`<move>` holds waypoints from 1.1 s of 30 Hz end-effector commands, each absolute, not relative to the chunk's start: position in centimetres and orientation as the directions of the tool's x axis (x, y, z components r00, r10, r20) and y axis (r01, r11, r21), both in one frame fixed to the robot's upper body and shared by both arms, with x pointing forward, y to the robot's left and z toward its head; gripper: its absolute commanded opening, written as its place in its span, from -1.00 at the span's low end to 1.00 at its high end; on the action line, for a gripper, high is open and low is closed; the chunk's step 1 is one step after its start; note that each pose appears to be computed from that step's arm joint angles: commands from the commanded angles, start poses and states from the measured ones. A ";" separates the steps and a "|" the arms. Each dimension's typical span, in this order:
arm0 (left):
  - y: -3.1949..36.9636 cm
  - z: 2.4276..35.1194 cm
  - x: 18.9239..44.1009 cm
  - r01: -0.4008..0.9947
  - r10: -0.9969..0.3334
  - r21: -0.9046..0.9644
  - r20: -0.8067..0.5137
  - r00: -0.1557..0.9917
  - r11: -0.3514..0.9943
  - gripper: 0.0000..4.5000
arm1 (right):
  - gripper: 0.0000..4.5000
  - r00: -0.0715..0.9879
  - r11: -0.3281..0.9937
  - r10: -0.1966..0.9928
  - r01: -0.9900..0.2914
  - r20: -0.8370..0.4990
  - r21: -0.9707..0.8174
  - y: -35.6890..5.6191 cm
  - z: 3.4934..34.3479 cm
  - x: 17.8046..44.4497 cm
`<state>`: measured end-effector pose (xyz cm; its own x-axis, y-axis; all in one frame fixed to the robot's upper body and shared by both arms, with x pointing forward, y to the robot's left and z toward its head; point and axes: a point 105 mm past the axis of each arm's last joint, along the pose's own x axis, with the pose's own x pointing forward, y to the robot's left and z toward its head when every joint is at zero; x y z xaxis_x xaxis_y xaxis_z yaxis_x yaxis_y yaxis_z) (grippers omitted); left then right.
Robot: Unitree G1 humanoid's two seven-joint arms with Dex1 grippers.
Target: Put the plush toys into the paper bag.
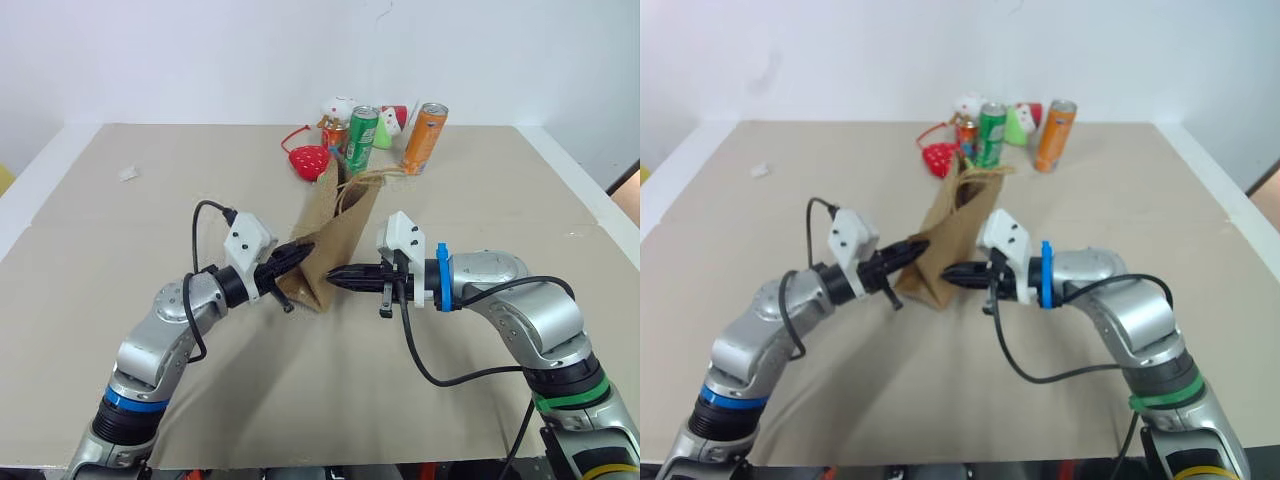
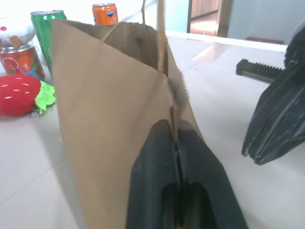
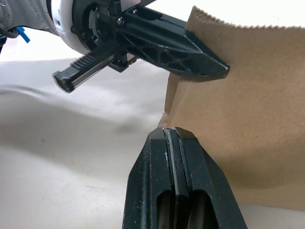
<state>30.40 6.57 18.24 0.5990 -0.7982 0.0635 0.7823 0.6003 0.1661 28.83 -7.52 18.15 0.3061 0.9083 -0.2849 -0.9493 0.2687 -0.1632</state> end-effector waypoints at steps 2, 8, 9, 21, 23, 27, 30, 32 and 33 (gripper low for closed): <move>7.2 19.1 30.5 0.775 -0.805 0.225 0.087 0.587 0.590 -0.98 | -1.00 0.305 0.257 0.913 -0.946 -0.270 -0.200 -7.7 18.9 28.7; 8.6 19.7 30.7 0.793 -0.839 0.283 0.090 0.537 0.539 -0.98 | -1.00 0.335 0.288 0.907 -0.936 -0.257 -0.203 -10.2 20.6 29.3; 9.0 20.1 30.7 0.803 -0.849 0.287 0.097 0.519 0.523 -0.98 | -1.00 0.342 0.299 0.905 -0.935 -0.253 -0.193 -11.0 21.2 29.4; 12.3 23.2 29.8 0.879 -0.964 0.406 0.027 0.264 0.252 -1.00 | 0.06 0.359 0.316 0.914 -0.922 -0.189 -0.224 -17.6 27.7 28.3; 12.1 23.8 29.5 0.884 -0.975 0.419 0.020 0.221 0.209 -1.00 | 0.45 0.372 0.322 0.911 -0.911 -0.176 -0.257 -18.0 28.7 28.2; 11.0 24.3 28.6 0.891 -0.991 0.436 0.016 0.131 0.125 -1.00 | 0.96 0.382 0.333 0.911 -0.903 -0.156 -0.271 -18.4 30.0 27.8; 10.3 24.7 28.0 0.899 -0.996 0.429 0.035 0.083 0.090 -1.00 | 0.96 0.375 0.322 0.912 -0.906 -0.166 -0.274 -18.3 30.3 27.3; 9.8 24.8 27.5 0.896 -0.998 0.439 0.032 0.052 0.061 -1.00 | 0.96 0.376 0.319 0.909 -0.905 -0.180 -0.280 -18.4 30.3 27.0; 9.7 24.9 27.3 0.900 -0.998 0.432 0.037 0.043 0.055 -1.00 | 0.96 0.377 0.320 0.907 -0.906 -0.186 -0.278 -18.5 30.4 27.0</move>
<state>28.27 10.18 23.35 0.0914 -0.9957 0.0157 0.9191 0.0904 0.3835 27.92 -18.23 28.72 0.3719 0.9069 -0.1978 -0.9188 0.3293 -0.2179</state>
